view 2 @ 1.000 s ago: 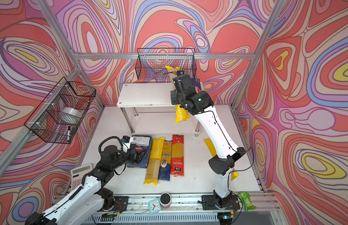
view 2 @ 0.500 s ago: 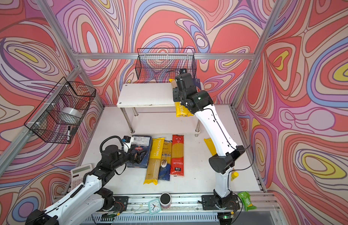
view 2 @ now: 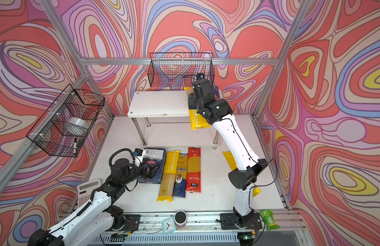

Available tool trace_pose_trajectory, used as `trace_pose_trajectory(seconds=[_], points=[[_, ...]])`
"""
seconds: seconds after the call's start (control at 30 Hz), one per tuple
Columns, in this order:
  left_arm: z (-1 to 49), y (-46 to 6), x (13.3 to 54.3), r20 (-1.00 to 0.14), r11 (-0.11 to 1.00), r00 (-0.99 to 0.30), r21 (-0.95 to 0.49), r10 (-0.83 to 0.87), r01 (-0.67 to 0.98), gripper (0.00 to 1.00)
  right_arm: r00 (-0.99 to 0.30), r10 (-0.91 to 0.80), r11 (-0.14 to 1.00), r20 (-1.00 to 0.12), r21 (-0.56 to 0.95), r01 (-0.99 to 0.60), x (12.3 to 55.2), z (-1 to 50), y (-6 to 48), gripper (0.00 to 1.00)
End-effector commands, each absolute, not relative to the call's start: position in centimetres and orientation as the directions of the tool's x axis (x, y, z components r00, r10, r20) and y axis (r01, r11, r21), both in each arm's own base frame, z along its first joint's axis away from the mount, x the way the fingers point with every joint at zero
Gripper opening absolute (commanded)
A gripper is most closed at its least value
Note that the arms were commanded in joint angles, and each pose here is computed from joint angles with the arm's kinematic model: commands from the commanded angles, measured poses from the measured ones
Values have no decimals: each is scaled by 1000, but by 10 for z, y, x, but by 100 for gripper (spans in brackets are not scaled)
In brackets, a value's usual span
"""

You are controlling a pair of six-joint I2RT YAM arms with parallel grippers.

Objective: Arrange pasta packages on shelves
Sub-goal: Place the pasta bag on the shelf.

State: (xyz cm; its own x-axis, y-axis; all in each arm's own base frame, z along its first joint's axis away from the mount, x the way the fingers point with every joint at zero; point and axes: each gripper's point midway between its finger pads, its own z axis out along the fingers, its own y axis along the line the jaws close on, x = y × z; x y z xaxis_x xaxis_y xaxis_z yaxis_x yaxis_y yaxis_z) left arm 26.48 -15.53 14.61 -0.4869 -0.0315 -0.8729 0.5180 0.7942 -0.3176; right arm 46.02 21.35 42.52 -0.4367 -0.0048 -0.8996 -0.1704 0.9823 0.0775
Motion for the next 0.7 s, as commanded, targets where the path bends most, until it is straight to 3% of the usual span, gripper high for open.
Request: trace_pose_trajectory(seconds=[0.0, 0.1, 0.33, 0.67], points=[[145, -156, 263, -879, 791, -476, -311, -28, 527, 100, -421, -3, 933, -907, 149, -327, 427, 451, 227, 39], [144, -156, 264, -877, 793, -479, -310, -25, 525, 100, -430, 12, 865, -903, 226, -449, 388, 470, 235, 38], [144, -152, 265, -881, 809, -473, -288, -14, 512, 100, -458, -30, 780, -888, 266, -566, 322, 477, 227, 37], [154, -134, 267, -902, 864, -432, -221, -5, 452, 100, -673, -126, 734, -729, 388, -558, 263, 413, 220, 38]])
